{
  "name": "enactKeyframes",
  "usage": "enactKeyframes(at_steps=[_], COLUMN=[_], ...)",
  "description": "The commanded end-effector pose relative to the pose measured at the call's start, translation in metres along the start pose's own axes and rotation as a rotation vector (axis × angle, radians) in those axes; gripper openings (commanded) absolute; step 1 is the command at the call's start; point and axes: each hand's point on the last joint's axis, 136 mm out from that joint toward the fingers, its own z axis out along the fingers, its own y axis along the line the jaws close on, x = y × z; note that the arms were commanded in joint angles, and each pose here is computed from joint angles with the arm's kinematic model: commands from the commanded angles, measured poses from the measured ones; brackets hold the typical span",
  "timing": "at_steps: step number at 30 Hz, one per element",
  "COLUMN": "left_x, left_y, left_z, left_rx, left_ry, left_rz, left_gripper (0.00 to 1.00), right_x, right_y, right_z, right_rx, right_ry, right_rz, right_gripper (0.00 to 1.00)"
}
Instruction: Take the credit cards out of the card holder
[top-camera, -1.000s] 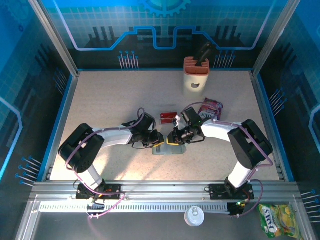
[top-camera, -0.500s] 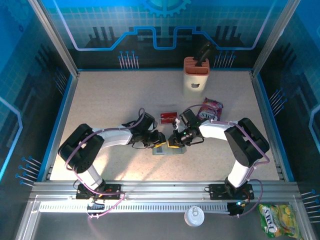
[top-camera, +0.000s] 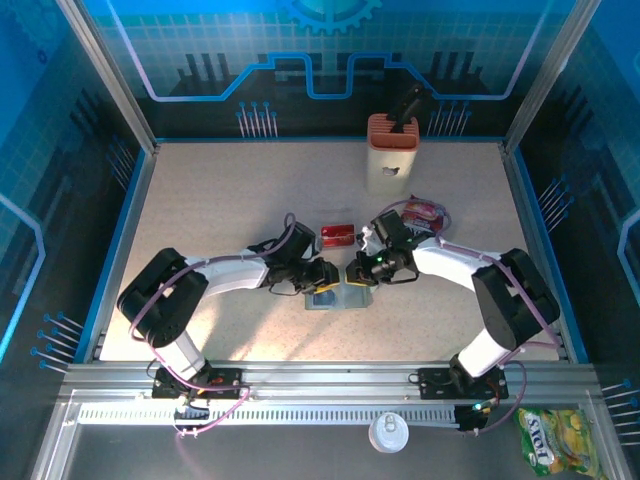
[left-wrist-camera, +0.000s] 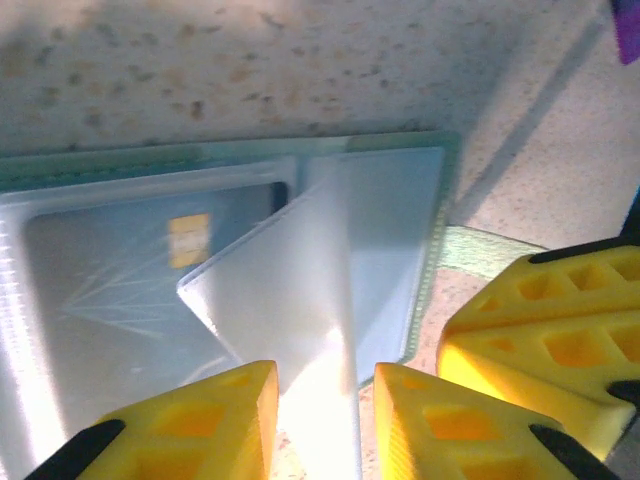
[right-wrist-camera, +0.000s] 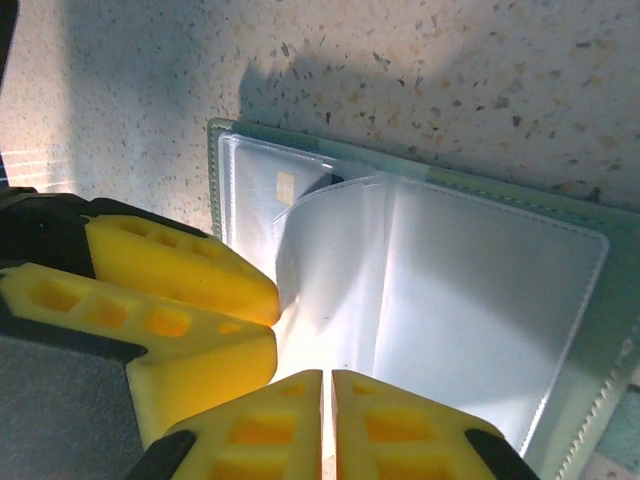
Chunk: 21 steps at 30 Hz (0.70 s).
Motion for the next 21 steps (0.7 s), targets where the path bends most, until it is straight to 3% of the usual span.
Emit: enactKeyframes(at_steps=[1, 21], left_x=[0.001, -0.007], left_y=[-0.019, -0.048], left_z=[-0.002, 0.030], left_rx=[0.036, 0.067], left_ry=[0.017, 0.069], left_rz=[0.010, 0.047], left_gripper=[0.31, 0.39], right_x=[0.002, 0.004], right_y=[-0.006, -0.012], right_z=[-0.011, -0.042], right_rx=[0.021, 0.041], right_ry=[-0.009, -0.066], right_rz=[0.002, 0.014], right_gripper=[0.11, 0.11])
